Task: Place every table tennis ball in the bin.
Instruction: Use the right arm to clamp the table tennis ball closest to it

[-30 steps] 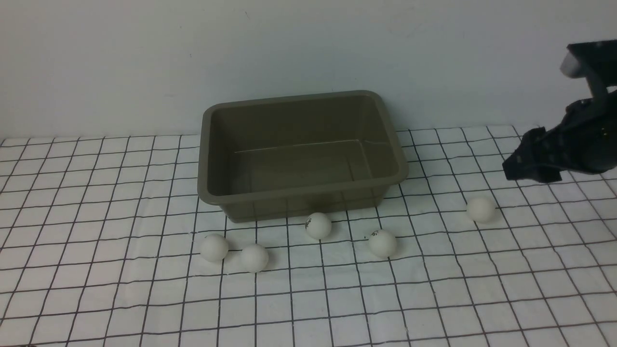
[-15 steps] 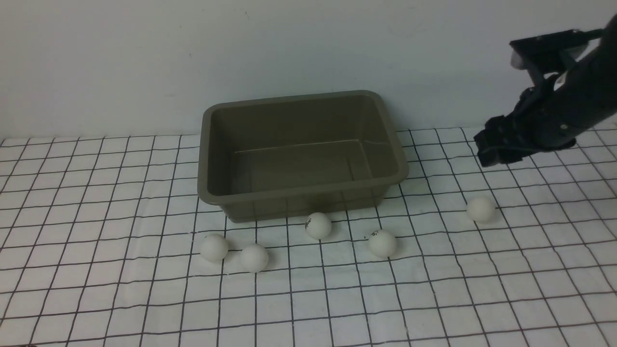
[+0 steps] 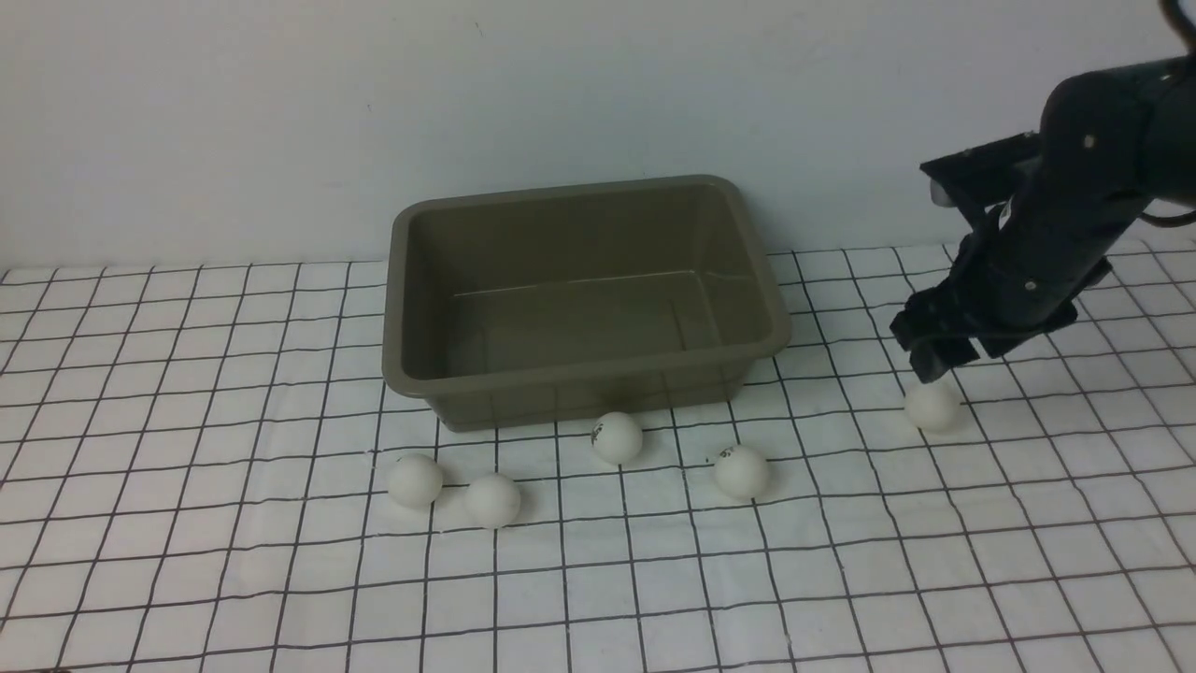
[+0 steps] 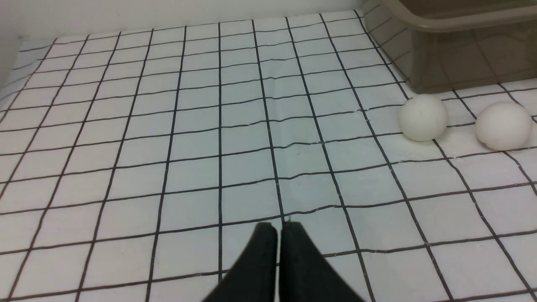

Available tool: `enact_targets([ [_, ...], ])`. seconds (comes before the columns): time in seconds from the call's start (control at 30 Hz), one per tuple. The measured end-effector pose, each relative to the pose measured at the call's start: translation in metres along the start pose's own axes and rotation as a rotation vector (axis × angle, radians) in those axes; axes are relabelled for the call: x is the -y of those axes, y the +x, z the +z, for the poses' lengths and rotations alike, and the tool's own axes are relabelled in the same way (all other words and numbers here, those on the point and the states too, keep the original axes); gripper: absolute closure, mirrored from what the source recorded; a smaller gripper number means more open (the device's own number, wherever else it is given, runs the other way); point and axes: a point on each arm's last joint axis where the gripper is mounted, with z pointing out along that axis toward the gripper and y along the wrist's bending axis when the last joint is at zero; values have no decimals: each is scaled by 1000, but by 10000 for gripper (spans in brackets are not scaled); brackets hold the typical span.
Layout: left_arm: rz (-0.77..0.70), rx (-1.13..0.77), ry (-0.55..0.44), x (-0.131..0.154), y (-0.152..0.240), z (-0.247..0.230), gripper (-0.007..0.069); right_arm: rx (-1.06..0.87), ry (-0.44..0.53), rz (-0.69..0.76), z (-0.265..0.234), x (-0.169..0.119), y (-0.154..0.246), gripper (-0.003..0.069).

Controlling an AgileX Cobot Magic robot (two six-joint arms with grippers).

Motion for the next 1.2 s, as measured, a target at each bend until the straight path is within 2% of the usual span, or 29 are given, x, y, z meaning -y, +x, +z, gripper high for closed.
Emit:
enact_targets([
  [0.3,0,0,0,0,0,0,629,-47,-4,-6,37,-1,-1,197],
  [0.6,0,0,0,0,0,0,629,-15,16,-9,40,1,-4,197],
  [0.93,0,0,1,0,0,0,629,-87,15,1,76,0,2,197],
  [1.0,0,0,1,0,0,0,629,-93,14,1,81,0,3,209],
  [1.13,0,0,1,0,0,0,629,-90,23,9,82,0,3,290],
  [1.2,0,0,1,0,0,0,629,-84,31,8,79,2,0,300],
])
